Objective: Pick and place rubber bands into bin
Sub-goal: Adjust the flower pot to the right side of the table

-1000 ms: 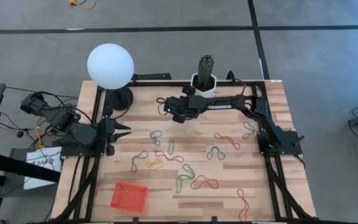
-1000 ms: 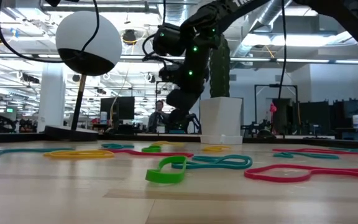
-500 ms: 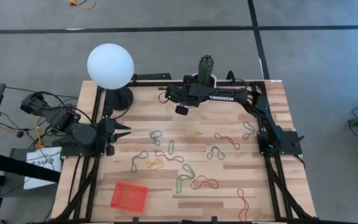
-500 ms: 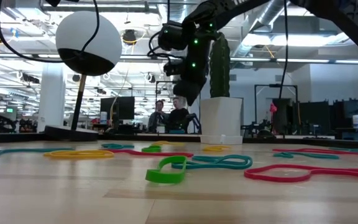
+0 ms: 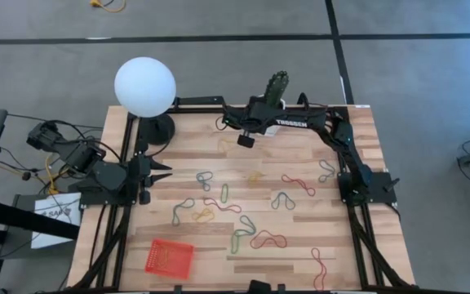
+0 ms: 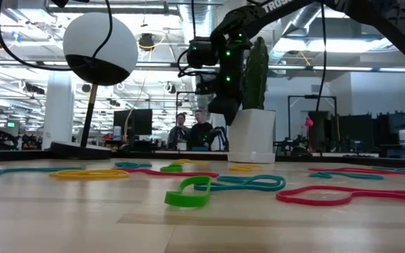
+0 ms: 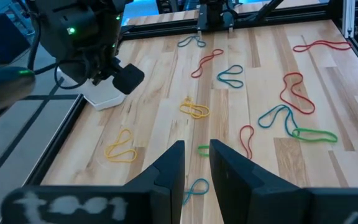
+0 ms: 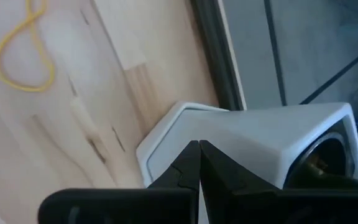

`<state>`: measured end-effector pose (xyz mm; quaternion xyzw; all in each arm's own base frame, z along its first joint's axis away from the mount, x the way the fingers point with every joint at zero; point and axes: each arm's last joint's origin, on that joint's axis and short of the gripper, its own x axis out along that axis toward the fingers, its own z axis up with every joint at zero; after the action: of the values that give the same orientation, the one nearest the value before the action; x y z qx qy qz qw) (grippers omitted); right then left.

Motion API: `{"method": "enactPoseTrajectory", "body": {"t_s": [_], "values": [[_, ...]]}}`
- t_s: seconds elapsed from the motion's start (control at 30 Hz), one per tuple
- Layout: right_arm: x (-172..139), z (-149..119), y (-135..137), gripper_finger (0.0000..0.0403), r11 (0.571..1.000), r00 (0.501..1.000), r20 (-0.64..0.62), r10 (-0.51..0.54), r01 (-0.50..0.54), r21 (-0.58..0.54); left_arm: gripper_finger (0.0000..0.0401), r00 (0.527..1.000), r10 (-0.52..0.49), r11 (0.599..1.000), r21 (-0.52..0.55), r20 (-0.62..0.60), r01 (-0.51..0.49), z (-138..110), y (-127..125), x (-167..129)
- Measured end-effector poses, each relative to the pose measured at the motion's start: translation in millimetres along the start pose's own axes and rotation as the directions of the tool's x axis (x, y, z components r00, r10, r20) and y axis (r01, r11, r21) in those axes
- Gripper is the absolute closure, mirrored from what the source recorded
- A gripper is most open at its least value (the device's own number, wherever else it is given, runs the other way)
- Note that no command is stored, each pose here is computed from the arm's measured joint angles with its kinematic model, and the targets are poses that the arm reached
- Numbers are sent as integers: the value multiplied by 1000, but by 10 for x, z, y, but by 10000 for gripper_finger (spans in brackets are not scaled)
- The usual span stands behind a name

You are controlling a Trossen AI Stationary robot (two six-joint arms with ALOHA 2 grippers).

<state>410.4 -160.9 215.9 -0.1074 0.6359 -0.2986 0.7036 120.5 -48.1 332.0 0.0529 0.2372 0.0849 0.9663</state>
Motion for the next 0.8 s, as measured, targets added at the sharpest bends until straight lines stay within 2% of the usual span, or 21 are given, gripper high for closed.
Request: {"method": "enactPoseTrajectory", "body": {"t_s": [0.1,0.2,0.43,0.8], "values": [[0,-5,1,403,1000,1000,-5,3,-3,-2,335,1000,1,1000,3,-4,-1,-5,2,0],[-2,-58,9,403,1000,999,-53,10,-11,-29,335,1000,1,1000,3,-4,-1,-5,2,-1],[82,-178,64,403,1000,990,-139,10,-12,-15,335,1000,1,1000,4,-5,-1,-5,1,0],[61,-275,97,403,997,974,-226,17,-34,-69,335,1000,1,1000,3,-5,-1,-6,2,-1]]}}
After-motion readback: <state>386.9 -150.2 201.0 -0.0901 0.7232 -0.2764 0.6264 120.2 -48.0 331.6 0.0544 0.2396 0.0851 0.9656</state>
